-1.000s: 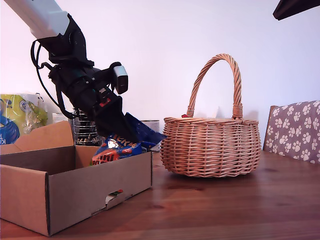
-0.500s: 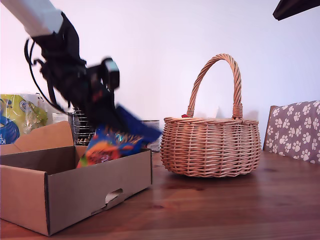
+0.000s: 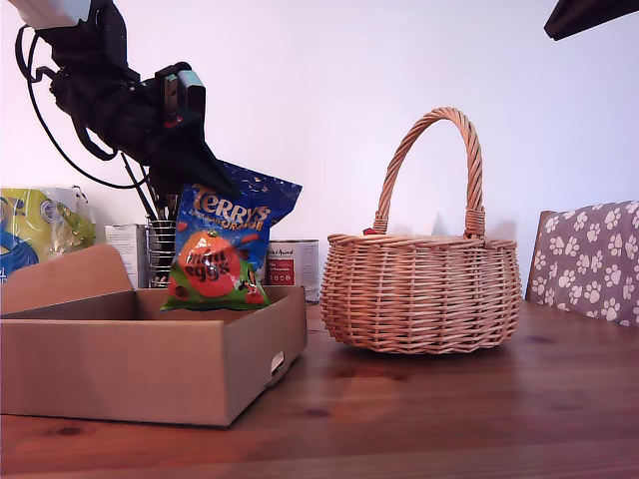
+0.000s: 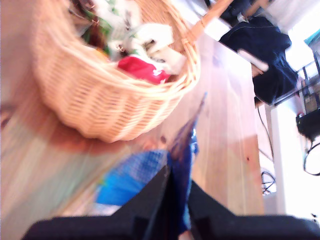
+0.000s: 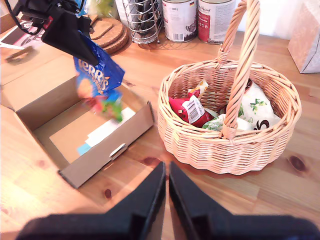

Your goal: Move the bags of Easter eggs from the cardboard box on the left into the woven basket on the right side.

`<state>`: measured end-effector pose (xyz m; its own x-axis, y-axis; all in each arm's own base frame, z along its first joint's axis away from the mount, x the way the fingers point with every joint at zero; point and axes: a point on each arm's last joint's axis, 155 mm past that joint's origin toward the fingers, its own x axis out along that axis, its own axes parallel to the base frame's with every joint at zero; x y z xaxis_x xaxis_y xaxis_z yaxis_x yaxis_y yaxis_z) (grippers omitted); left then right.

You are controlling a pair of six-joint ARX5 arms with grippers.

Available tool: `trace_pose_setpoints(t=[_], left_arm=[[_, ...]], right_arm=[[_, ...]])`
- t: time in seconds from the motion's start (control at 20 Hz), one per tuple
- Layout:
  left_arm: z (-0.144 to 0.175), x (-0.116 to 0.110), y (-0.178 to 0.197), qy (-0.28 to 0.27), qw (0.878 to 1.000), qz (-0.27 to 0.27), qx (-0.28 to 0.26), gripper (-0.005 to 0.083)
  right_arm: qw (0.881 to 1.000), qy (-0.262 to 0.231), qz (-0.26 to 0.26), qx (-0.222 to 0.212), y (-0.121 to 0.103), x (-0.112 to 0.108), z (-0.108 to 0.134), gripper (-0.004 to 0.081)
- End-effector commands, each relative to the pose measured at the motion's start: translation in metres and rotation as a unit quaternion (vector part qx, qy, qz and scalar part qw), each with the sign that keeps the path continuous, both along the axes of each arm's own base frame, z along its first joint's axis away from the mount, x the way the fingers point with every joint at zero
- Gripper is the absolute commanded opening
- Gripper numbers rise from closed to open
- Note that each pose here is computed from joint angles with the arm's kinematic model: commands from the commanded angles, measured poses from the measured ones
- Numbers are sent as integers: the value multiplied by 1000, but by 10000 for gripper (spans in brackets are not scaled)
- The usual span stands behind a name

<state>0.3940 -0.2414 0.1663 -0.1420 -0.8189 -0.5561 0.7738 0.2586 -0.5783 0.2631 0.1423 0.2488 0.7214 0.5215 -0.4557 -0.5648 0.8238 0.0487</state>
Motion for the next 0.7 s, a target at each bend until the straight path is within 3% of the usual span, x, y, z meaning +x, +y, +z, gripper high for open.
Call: trace_pose_setpoints(t=[0.0,0.65], left_arm=[[1,-3,-4,8,1000,-3,-11,-21],[53,16,-28,-45,998,8,-46,-21]], right_arm=[[1000,8,-1,-1,0,1,-8,-6],[1000,11,-1,-3,0,0,-9,-6]])
